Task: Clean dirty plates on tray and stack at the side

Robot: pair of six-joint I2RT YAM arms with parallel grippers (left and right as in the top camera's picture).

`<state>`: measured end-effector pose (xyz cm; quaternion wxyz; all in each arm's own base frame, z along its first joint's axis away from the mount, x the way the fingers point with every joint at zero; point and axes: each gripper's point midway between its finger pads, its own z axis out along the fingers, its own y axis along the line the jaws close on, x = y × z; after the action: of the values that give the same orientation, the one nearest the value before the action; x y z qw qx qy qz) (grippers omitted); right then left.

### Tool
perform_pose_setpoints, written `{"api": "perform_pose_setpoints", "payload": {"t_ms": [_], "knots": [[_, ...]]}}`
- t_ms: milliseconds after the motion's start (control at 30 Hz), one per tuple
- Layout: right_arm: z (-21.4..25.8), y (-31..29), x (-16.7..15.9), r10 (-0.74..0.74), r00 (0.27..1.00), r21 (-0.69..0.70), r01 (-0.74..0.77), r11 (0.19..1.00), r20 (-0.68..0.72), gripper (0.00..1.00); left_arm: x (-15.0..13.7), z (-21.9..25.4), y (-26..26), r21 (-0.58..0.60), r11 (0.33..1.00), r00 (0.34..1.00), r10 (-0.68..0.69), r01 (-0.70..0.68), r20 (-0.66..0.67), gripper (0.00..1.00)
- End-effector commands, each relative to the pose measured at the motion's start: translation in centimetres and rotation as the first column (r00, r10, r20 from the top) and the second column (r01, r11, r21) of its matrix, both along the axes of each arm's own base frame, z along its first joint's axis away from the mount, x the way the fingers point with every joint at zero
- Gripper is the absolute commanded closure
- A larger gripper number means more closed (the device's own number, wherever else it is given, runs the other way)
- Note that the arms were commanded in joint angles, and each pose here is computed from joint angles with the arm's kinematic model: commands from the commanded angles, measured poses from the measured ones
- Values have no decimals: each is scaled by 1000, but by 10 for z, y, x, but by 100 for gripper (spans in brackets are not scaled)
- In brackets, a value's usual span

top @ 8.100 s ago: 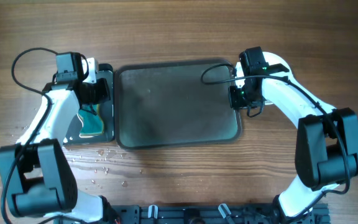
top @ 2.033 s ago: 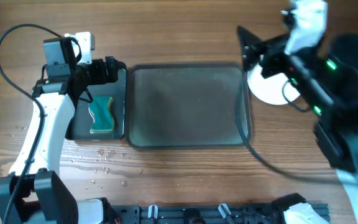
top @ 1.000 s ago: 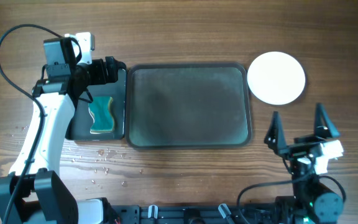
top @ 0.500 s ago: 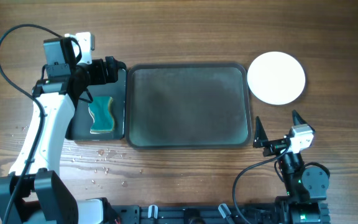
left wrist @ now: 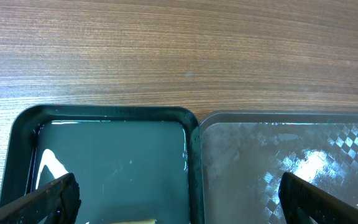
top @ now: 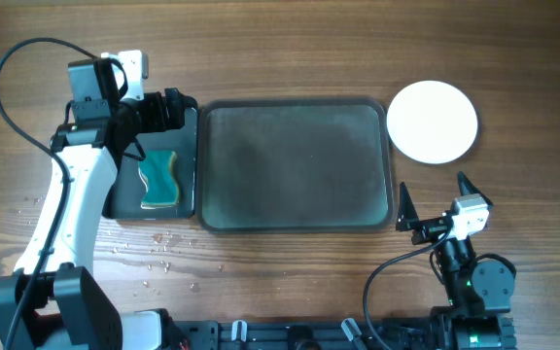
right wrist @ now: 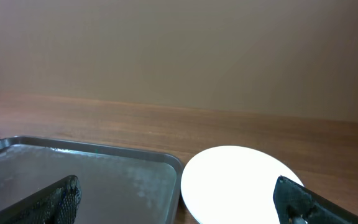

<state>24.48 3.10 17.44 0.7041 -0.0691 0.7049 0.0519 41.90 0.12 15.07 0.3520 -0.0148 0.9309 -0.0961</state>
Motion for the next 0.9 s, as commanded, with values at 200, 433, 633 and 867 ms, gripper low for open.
{"api": "perform_pose_setpoints", "payload": {"t_ms": [200,433,633,867], "knots": [[3,-1,0,-5,1000,-9,5,1000,15,0,2,3,-1,-12,1000,1000,-1,1,7,0],[3,-1,0,-5,1000,-8,5,1000,15,0,2,3,-1,-12,1000,1000,-1,1,7,0],[3,-1,0,-5,1000,-8,5,1000,15,0,1,1,-1,-13,1000,1000,-1,1,1,0],[3,-1,0,-5,1000,-9,5,1000,15,0,-6,44,-2,-2,1000,994,-2,2,106,0]]}}
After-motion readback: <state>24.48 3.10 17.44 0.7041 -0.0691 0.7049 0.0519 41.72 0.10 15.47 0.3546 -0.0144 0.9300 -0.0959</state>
